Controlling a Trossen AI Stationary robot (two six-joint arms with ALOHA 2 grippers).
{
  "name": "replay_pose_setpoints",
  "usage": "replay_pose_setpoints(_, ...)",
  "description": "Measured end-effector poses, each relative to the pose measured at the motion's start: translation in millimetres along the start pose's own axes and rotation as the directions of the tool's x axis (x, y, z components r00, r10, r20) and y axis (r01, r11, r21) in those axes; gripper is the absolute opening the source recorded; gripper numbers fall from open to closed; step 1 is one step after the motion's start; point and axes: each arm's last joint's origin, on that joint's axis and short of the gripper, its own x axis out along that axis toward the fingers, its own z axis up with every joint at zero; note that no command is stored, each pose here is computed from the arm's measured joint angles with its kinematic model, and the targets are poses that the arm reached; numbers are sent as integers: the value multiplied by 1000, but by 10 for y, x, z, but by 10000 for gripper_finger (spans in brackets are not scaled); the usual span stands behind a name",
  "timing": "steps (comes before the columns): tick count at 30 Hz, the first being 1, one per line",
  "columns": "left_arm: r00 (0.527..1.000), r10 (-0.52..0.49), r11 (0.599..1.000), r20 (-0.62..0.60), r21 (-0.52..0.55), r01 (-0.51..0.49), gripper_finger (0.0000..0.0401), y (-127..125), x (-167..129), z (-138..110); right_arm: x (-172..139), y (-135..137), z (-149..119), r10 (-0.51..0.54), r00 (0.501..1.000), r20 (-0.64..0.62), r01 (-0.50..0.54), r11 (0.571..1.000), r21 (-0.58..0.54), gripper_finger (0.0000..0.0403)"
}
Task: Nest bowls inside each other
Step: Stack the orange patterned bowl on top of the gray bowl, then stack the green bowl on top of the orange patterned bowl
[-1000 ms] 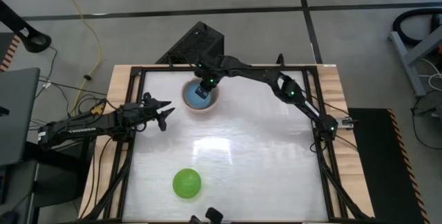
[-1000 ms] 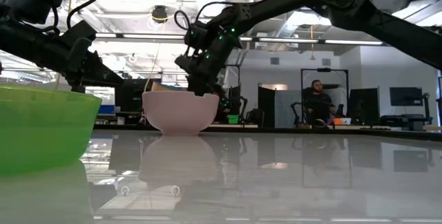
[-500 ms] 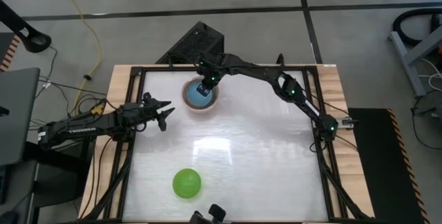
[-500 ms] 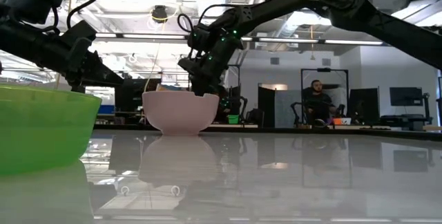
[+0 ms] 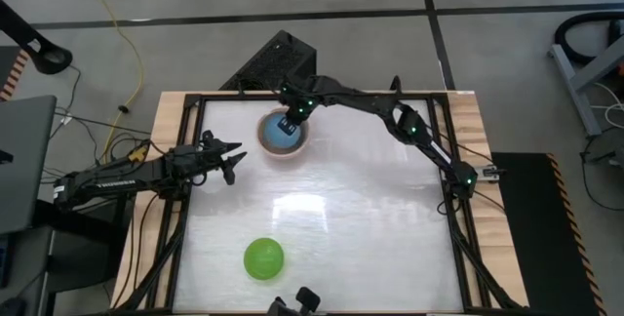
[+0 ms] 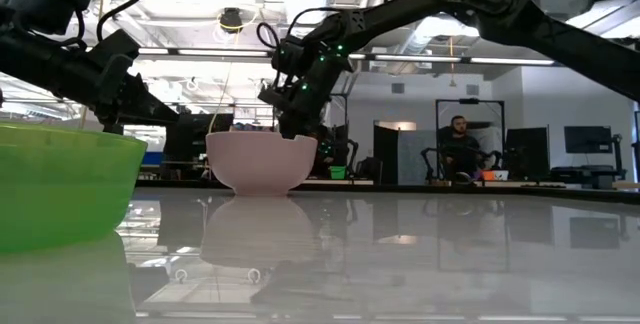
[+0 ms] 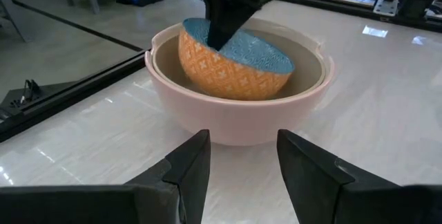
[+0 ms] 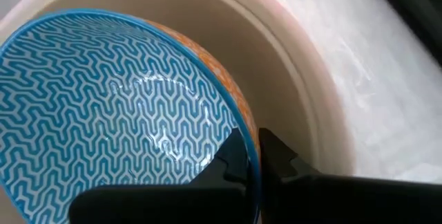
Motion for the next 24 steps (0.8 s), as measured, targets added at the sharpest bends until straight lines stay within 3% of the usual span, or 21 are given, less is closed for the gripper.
replay_pose_setpoints(13,1000,0,1000,0,0,0,158,0,0,0,69,52,-31,1,1000,-15,-1,1000,-18,128)
replay_pose_setpoints(24,1000,0,1000,0,0,0,158,0,0,0,-121,39,13,-8,1000,-13,7,999,-42,160)
